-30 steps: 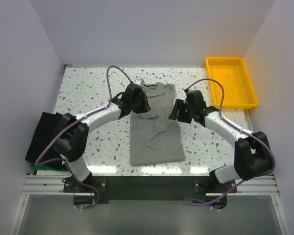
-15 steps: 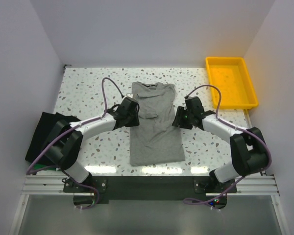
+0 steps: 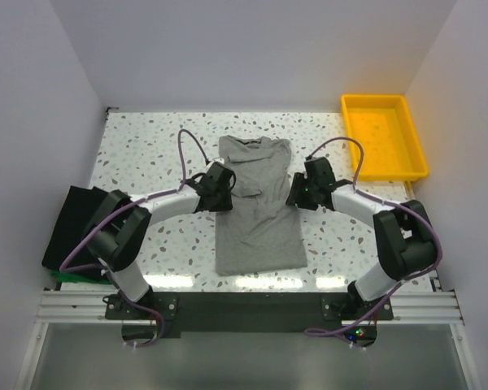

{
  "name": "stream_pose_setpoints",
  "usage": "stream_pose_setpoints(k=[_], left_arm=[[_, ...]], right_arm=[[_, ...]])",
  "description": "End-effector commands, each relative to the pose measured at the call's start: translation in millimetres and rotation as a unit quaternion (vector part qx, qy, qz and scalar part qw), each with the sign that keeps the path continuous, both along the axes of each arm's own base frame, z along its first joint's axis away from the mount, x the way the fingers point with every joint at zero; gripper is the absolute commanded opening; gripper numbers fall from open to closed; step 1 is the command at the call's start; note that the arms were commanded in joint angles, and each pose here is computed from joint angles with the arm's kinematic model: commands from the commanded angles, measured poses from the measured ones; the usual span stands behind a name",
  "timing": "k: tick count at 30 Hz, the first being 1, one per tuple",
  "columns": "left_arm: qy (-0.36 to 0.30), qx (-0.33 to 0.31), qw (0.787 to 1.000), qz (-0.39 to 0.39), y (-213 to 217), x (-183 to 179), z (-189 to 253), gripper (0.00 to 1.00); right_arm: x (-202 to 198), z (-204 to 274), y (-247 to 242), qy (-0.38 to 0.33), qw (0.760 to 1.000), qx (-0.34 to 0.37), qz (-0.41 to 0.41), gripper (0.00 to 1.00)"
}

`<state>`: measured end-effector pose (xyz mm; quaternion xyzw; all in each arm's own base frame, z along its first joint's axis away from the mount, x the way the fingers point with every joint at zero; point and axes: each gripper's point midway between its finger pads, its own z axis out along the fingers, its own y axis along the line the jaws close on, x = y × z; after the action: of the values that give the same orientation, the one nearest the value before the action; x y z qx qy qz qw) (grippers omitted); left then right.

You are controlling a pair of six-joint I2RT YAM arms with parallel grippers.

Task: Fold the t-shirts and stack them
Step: Fold the tshirt

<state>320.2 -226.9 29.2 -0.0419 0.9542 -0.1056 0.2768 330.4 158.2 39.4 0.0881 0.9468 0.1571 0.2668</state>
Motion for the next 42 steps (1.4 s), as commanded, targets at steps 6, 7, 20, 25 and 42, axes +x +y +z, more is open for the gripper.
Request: stream_pose_setpoints(k=[6, 7, 20, 25, 42], left_arm=[[-0.041, 0.003, 0.999, -0.005, -7, 24, 18, 0.35], [-0.038, 0.005, 0.999, -0.006, -7, 24, 15, 0.35], [-0.045, 0.007, 0.999, -0.007, -2, 21, 25, 0.08], [-0.050, 0.046, 0.998, 0.008, 14, 20, 30, 0.16], [-0.049, 0.019, 0.998, -0.029, -4, 23, 22, 0.27]], right_arm=[[20, 11, 5, -0.030, 1.000, 0.009, -0.003, 0.42], [19, 10, 6, -0.027, 1.000, 0.009, -0.001, 0.40], [19, 13, 7, -0.029, 0.999, 0.014, 0.001, 0.12], [18, 12, 8, -0.028, 1.000, 0.014, 0.002, 0.12], [19, 10, 9, -0.026, 1.000, 0.017, 0.004, 0.12]])
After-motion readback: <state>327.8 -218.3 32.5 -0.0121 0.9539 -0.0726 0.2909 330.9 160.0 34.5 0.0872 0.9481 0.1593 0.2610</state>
